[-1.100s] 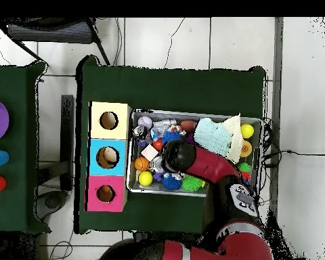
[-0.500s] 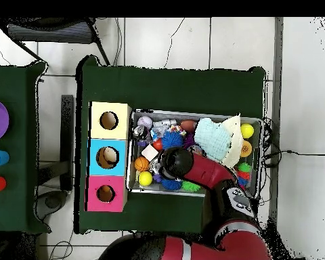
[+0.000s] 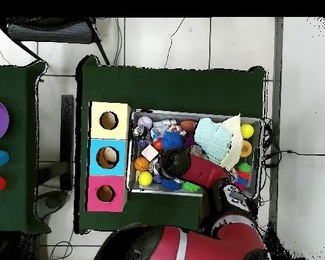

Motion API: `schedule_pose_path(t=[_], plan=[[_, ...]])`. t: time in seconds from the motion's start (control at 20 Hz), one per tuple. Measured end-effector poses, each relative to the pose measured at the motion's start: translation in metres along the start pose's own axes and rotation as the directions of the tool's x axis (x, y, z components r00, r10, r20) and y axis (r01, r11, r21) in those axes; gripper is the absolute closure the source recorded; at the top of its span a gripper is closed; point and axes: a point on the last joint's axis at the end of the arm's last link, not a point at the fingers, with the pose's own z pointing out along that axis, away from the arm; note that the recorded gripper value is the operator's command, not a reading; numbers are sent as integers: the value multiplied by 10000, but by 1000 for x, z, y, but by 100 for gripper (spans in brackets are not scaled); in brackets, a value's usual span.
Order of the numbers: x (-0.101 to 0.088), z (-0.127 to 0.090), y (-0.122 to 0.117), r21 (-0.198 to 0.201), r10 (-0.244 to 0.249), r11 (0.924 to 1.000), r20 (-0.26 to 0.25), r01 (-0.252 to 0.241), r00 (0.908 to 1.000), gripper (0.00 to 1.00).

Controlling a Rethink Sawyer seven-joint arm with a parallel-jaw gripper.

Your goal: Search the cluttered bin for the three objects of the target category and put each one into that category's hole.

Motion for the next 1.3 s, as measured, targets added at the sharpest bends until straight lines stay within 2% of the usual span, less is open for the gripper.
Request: schedule_pose_path(t=[0.1, 0.35, 0.45, 0.5, 0.6, 0.65, 0.9, 1.3], plan=[[-1, 5, 2, 117, -91, 9999, 122, 90, 9999, 0], [0, 4, 8, 594, -462, 9972, 191, 450, 9988, 0], [0, 3, 11, 852, -652, 9943, 191, 634, 9977, 0], [0, 3, 15, 1107, -840, 9905, 156, 818, 9963, 0], [-1, 2, 17, 1223, -926, 9884, 112, 906, 9956, 0], [-3, 2, 20, 1366, -1029, 9854, -4, 1020, 9947, 100], [-4, 3, 26, 1465, -1174, 9822, -117, 1179, 9930, 100], [-5, 2, 22, 1467, -1107, 9829, -135, 1114, 9938, 100]])
